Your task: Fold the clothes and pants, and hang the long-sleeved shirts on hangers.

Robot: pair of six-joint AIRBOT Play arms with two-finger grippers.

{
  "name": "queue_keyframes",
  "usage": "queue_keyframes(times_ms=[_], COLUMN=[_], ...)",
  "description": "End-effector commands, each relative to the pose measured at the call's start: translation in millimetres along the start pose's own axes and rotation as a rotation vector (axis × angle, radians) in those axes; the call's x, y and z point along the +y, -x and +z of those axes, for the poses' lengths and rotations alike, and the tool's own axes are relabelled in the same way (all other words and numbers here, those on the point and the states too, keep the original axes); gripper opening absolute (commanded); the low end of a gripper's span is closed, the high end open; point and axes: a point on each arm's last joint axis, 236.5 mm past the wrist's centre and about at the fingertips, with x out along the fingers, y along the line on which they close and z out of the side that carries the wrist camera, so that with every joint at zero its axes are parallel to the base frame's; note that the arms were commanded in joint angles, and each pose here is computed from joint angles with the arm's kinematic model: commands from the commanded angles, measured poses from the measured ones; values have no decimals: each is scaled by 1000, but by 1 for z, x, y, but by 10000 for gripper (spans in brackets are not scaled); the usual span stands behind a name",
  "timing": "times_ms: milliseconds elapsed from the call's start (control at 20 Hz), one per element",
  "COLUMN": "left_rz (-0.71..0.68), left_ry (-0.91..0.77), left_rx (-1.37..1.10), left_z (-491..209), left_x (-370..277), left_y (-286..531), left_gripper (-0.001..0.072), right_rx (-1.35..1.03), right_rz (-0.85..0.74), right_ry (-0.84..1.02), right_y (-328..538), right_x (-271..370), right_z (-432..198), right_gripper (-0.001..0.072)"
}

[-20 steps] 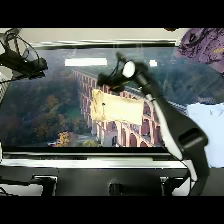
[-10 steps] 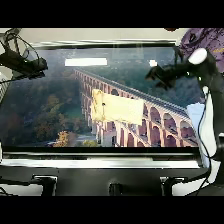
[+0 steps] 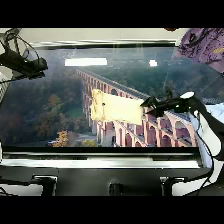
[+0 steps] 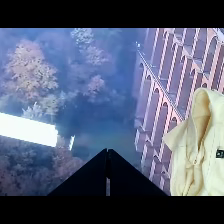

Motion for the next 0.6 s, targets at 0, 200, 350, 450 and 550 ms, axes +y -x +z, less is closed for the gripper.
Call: queue_keyframes(times_ms=[0,200,350,450,550], left_rz=[0,0,0,0,0], left_ry=[1,1,1,1,1], left_rx=[0,0,0,0,0], left_z=[0,0,0,0,0], left_x=[0,0,0,0,0], left_y=[0,0,0,0,0], left_gripper=[21,22,22,22,22], right_rx=[-16,-5,-79,-186,-293], right_rz=[-6,17,123,155,176], right_ry=[28,19,29,13,6], right_y=[-22,-43,-29,12,68], right_x=[-5,7,46,69,85], right_z=[-8,-13,8,50,94], right_gripper=[657,287,37,36,36])
